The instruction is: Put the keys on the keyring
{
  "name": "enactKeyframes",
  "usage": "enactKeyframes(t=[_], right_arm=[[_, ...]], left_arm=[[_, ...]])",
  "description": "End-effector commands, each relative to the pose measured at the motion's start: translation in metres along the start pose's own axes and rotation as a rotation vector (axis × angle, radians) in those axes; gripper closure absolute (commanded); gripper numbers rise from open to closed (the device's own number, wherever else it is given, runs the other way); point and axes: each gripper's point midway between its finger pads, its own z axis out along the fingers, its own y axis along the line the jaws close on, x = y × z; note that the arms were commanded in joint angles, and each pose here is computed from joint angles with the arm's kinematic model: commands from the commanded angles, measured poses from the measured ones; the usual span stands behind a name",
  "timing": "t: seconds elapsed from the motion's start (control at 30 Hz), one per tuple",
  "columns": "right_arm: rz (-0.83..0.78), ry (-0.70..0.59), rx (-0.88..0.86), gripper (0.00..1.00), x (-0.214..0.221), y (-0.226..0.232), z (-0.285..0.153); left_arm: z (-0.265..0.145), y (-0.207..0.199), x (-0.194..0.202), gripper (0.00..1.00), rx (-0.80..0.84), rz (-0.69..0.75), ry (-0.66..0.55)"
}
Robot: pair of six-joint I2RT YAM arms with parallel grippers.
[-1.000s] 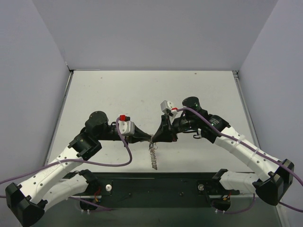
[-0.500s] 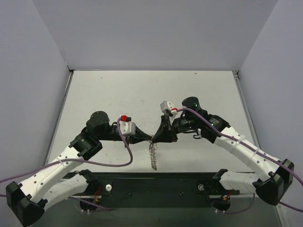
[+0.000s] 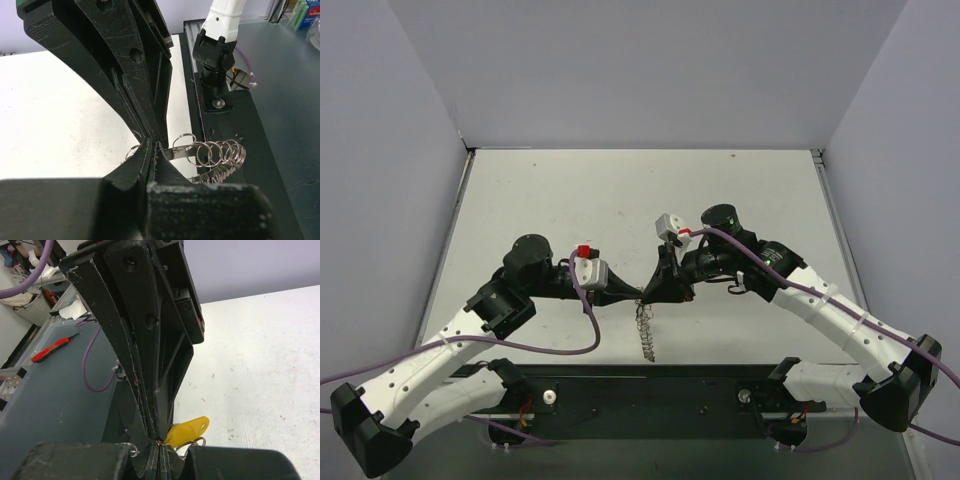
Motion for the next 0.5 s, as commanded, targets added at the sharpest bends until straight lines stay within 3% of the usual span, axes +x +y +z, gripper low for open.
enactKeyframes(t=[0.0,0.47], right_arm=[[-0.11,-0.07,0.035,1.0,-0.0362,-0.0043,-0.0031],[-0.097,-0.064,0.105,1.0,-0.0345,-0.0139,-0.0061]], left_arm=[[0.0012,-0.0046,-0.0235,1.0,0.03,0.053,-0.034],[-0.0066,-0.0125,-0.026,1.0,0.016,0.068,-0.032]])
